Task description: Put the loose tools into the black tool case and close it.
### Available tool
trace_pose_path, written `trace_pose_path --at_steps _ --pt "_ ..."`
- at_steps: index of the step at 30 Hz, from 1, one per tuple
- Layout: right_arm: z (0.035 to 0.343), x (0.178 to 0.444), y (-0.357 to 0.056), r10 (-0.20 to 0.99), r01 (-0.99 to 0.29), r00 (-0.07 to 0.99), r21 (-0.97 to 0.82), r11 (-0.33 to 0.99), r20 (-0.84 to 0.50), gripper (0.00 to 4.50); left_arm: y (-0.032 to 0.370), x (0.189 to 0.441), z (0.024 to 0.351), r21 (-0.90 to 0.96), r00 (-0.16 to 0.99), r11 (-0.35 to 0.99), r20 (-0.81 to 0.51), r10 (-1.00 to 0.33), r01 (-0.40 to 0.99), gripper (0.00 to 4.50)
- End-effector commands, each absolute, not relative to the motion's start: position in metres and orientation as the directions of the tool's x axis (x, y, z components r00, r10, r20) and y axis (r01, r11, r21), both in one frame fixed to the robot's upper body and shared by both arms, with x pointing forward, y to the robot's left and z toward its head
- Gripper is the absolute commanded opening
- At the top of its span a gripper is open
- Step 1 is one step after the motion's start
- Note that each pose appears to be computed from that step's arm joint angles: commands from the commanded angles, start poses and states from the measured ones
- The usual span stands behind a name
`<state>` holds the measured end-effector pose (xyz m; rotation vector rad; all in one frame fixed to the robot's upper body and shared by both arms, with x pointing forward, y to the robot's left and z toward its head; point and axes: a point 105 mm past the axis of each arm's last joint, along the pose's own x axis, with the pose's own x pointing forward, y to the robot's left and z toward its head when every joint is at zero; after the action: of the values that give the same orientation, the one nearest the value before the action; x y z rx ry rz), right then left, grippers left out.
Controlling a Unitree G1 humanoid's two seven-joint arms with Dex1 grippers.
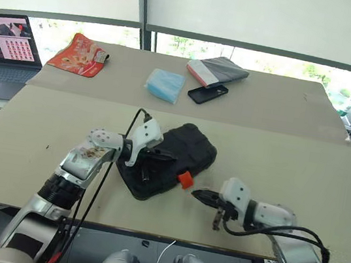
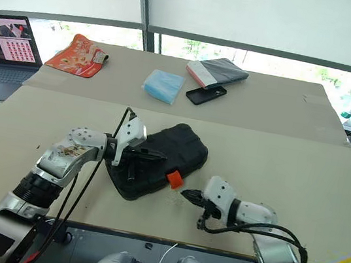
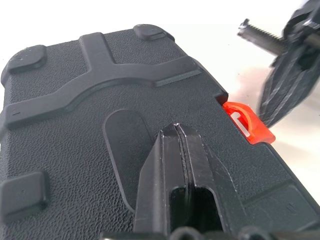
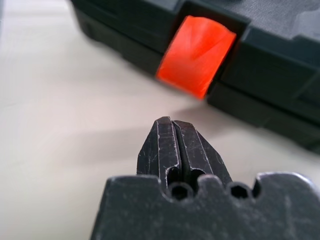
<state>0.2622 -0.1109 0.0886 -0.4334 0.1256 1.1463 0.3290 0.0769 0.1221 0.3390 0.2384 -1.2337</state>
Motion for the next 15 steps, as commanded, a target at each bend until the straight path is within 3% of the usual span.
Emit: trace_pose_path --at_steps 1,15 --pt "0.112 0.263 -0.104 0.881 -0.896 0.403 -0.305 0.324 -0.248 0.00 0.094 0.324 0.081 0.012 0.313 0.350 -0.476 -0.822 0.937 0.02" --pt "0.097 0.286 -0.068 0.890 -0.886 0.387 -0.363 0.287 -0.241 0.00 0.101 0.327 0.081 0.018 0.347 0.385 -0.476 -0.808 0.923 0.02"
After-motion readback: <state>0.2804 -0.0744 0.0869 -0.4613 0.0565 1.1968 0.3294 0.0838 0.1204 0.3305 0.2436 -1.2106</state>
